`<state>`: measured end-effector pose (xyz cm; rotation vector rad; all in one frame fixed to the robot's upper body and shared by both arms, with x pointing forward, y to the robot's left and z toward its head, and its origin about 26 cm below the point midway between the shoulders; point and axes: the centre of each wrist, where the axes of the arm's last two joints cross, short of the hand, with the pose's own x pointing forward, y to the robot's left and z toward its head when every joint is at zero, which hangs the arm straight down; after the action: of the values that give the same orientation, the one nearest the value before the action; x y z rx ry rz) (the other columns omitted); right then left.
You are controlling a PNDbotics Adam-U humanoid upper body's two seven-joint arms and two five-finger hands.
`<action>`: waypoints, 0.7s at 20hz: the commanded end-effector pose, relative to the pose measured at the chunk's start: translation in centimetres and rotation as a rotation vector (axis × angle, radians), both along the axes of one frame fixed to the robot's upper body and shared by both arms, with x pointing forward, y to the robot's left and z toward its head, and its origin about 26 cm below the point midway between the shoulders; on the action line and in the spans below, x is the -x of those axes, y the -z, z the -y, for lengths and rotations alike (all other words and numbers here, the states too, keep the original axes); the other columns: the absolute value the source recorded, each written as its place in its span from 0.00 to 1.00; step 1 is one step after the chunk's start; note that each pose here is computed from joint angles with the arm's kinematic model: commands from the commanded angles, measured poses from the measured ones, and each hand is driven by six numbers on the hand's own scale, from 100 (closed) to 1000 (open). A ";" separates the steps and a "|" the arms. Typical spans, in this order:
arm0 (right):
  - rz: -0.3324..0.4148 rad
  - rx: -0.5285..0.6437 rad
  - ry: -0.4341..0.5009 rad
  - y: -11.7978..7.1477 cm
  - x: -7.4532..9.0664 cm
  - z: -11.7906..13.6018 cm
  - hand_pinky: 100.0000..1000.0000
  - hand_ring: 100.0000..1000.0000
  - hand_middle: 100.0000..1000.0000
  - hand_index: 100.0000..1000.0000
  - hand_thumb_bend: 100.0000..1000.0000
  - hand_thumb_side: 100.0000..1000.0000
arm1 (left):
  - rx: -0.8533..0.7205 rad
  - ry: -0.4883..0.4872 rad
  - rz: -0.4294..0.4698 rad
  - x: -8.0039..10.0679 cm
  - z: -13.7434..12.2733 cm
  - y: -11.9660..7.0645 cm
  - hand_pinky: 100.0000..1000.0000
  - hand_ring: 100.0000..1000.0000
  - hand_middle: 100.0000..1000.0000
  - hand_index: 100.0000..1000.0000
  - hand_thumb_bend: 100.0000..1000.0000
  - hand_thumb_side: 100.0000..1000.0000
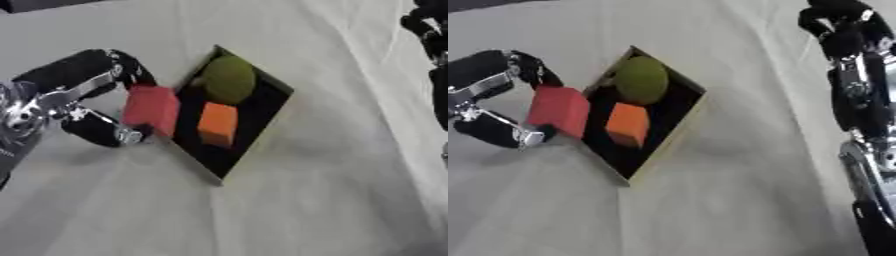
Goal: Pick up objects on the table and place them in the box.
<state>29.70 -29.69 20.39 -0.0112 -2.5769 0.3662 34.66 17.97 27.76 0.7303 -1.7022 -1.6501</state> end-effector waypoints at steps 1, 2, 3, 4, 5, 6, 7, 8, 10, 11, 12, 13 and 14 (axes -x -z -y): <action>0.026 0.023 -0.014 -0.8 0.2 -0.2 0.88 0.94 0.65 0.79 0.00 0.59 | 0.003 0.006 0.025 0.0 0.2 -1.6 0.74 0.62 0.52 0.68 0.01 0.06; 0.024 0.024 -0.016 -0.8 0.2 -0.2 0.88 0.94 0.65 0.79 0.00 0.59 | -0.001 0.010 0.019 -0.1 0.4 -1.7 0.74 0.62 0.52 0.68 0.01 0.08; 0.022 0.026 -0.016 -0.7 0.2 -0.2 0.88 0.94 0.65 0.79 0.00 0.59 | -0.005 0.016 0.013 -0.1 0.5 -1.8 0.74 0.62 0.52 0.68 0.01 0.08; 0.021 0.026 -0.015 -0.7 0.3 -0.2 0.88 0.94 0.65 0.79 0.00 0.59 | -0.007 0.019 0.007 -0.1 0.5 -1.9 0.74 0.62 0.52 0.68 0.01 0.08; 0.020 0.026 -0.014 -0.7 0.3 -0.2 0.88 0.94 0.65 0.79 0.00 0.59 | -0.007 0.020 0.000 -0.2 0.6 -2.0 0.74 0.62 0.52 0.68 0.01 0.09; 0.020 0.027 -0.014 -0.7 0.2 -0.2 0.88 0.94 0.65 0.79 0.00 0.59 | -0.006 0.019 -0.008 -0.3 0.7 -2.0 0.74 0.62 0.52 0.68 0.01 0.10; 0.020 0.026 -0.015 -0.8 0.2 -0.2 0.88 0.95 0.65 0.79 0.00 0.59 | -0.003 0.017 -0.019 -0.5 0.8 -2.0 0.74 0.62 0.52 0.68 0.01 0.10; 0.021 0.026 -0.015 -0.8 0.2 -0.2 0.88 0.95 0.65 0.79 0.00 0.59 | 0.000 0.014 -0.029 -0.7 0.9 -1.9 0.74 0.62 0.52 0.68 0.01 0.10; 0.022 0.024 -0.016 -0.8 0.2 -0.3 0.88 0.95 0.65 0.79 0.00 0.59 | 0.005 0.007 -0.046 -1.2 1.1 -1.5 0.74 0.62 0.52 0.68 0.01 0.11; 0.022 0.023 -0.017 -0.8 0.2 -0.3 0.88 0.95 0.65 0.79 0.00 0.59 | 0.006 0.001 -0.052 -1.6 1.2 -1.3 0.74 0.62 0.52 0.68 0.02 0.11; 0.022 0.022 -0.017 -0.8 0.2 -0.3 0.88 0.95 0.65 0.79 0.00 0.59 | 0.007 -0.005 -0.057 -1.9 1.3 -1.1 0.74 0.62 0.52 0.68 0.02 0.11; 0.022 0.021 -0.018 -0.8 0.2 -0.3 0.88 0.95 0.65 0.79 0.00 0.60 | 0.009 -0.012 -0.062 -2.3 1.4 -0.8 0.74 0.62 0.52 0.68 0.02 0.11; 0.022 0.020 -0.018 -0.8 0.2 -0.3 0.88 0.95 0.65 0.79 0.00 0.60 | 0.009 -0.018 -0.066 -2.6 1.4 -0.5 0.74 0.62 0.52 0.68 0.02 0.11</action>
<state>29.76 -29.50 20.45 0.0002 -2.5693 0.3838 37.05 16.45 27.58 0.6486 -1.6390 -1.6441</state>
